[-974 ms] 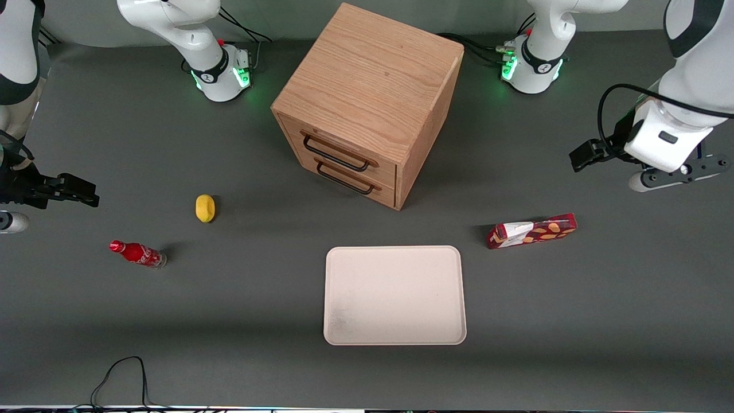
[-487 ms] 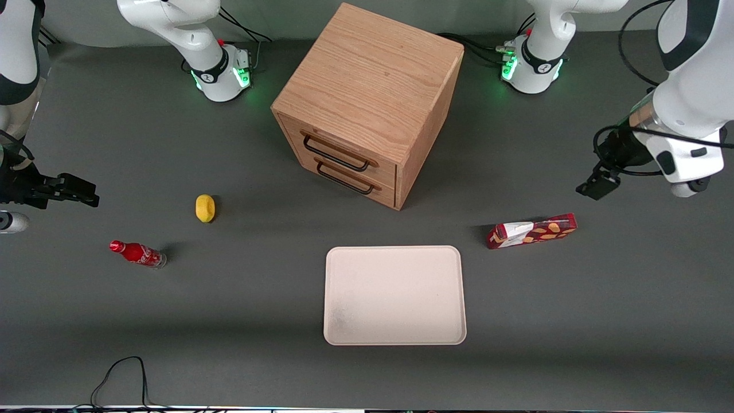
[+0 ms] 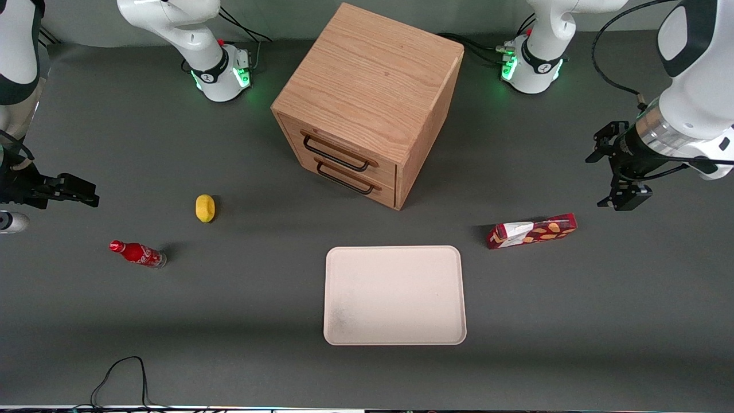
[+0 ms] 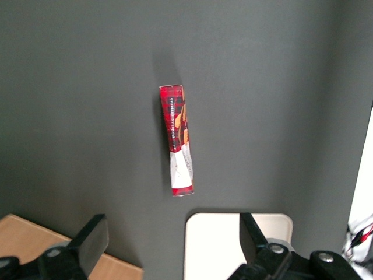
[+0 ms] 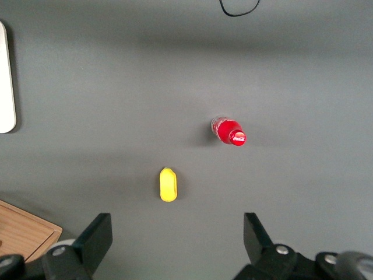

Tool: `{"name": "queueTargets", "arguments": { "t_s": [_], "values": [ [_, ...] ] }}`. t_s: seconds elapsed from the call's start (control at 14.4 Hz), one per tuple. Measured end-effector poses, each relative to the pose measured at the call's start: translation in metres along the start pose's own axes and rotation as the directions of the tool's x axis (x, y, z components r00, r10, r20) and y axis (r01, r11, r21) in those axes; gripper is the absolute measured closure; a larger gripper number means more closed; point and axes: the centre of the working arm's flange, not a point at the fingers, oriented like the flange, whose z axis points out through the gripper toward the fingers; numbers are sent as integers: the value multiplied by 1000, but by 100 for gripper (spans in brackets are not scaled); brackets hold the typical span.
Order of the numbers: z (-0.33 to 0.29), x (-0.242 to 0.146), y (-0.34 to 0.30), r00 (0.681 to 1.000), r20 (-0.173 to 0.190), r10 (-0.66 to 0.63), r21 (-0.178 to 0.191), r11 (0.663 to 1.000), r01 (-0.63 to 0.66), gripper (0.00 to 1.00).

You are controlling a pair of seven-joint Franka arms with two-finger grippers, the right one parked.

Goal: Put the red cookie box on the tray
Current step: 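Move the open left gripper over the red shortbread box and lower, then close the left gripper on the end of the shortbread box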

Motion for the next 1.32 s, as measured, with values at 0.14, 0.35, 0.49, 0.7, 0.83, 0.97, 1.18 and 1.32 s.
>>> {"name": "queueTargets", "arguments": {
  "t_s": [0.14, 0.35, 0.49, 0.7, 0.83, 0.97, 1.18, 1.32],
  "values": [
    [27, 2, -2, 999, 1, -32, -11, 999, 32, 0],
    [77, 6, -7, 999, 5, -54, -43, 998, 54, 0],
    [109, 8, -8, 998, -1, -56, -41, 998, 56, 0],
    [150, 7, -3, 996, -30, -79, -43, 996, 77, 0],
    [177, 5, -4, 995, -48, -83, -47, 996, 81, 0],
    [201, 5, -12, 996, -49, -80, -50, 996, 78, 0],
    [225, 8, -24, 996, -46, -78, -56, 996, 75, 0],
    [238, 7, -27, 996, -47, -72, -55, 996, 70, 0]
  ]
}}
